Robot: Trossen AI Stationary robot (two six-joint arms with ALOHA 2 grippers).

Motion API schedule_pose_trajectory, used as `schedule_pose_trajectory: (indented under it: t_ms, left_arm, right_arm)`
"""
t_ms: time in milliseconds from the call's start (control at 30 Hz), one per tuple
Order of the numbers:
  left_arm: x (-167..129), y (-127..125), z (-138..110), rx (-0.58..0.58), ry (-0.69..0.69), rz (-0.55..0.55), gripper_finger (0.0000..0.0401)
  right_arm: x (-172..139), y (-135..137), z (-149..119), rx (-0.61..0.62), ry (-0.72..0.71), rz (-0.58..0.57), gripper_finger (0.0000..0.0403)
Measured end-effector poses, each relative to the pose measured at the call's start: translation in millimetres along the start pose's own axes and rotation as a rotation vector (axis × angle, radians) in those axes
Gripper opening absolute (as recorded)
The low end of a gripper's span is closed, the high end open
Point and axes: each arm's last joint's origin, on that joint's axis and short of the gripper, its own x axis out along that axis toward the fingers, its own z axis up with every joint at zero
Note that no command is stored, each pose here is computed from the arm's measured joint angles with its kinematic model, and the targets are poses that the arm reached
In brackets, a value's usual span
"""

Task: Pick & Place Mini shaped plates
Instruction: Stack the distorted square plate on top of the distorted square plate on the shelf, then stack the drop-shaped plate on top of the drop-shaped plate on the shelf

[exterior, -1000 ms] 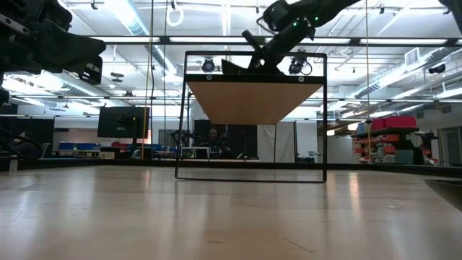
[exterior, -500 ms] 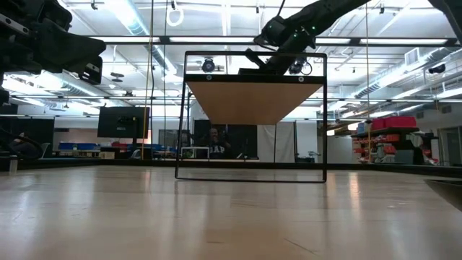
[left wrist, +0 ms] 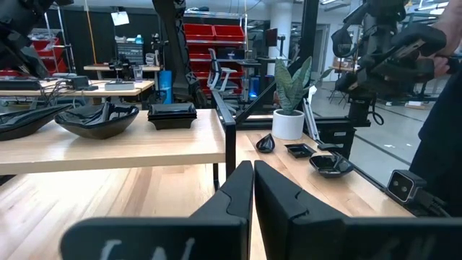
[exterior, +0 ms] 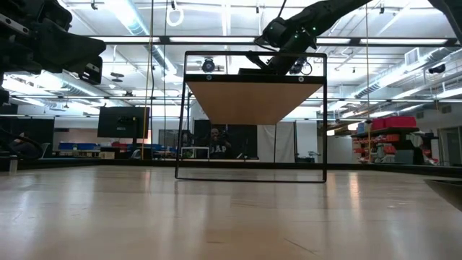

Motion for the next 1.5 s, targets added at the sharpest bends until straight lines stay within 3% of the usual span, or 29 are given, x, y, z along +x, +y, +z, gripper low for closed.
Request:
schedule_pose_trajectory:
  t_ms: [633, 867, 1200, 1500]
  left_arm:
    - [0.0, 0.0, -0.1, 0.0, 0.0, 0.0, 0.0018]
    - [0.0, 0.0, -0.1, 0.0, 0.0, 0.0, 0.0018]
    - [0.0, 0.0, -0.1, 0.0, 0.001, 0.0, 0.0018]
    - [0.0, 0.0, -0.1, 0.0, 0.0, 0.0, 0.0018]
  right_arm:
    - [0.0, -0.1, -0.4, 0.0, 0.005, -0.001, 0.0065]
    - [-7.1, 1.2, -0.8, -0.061, 0.019, 0.015, 0.0109]
    - [-53.9, 7.7, -15.6, -0.348, 0.02, 0.035, 0.0163]
    - [-83.7, -19.8, -81.2, -0.679, 0.151, 0.034, 0.0169]
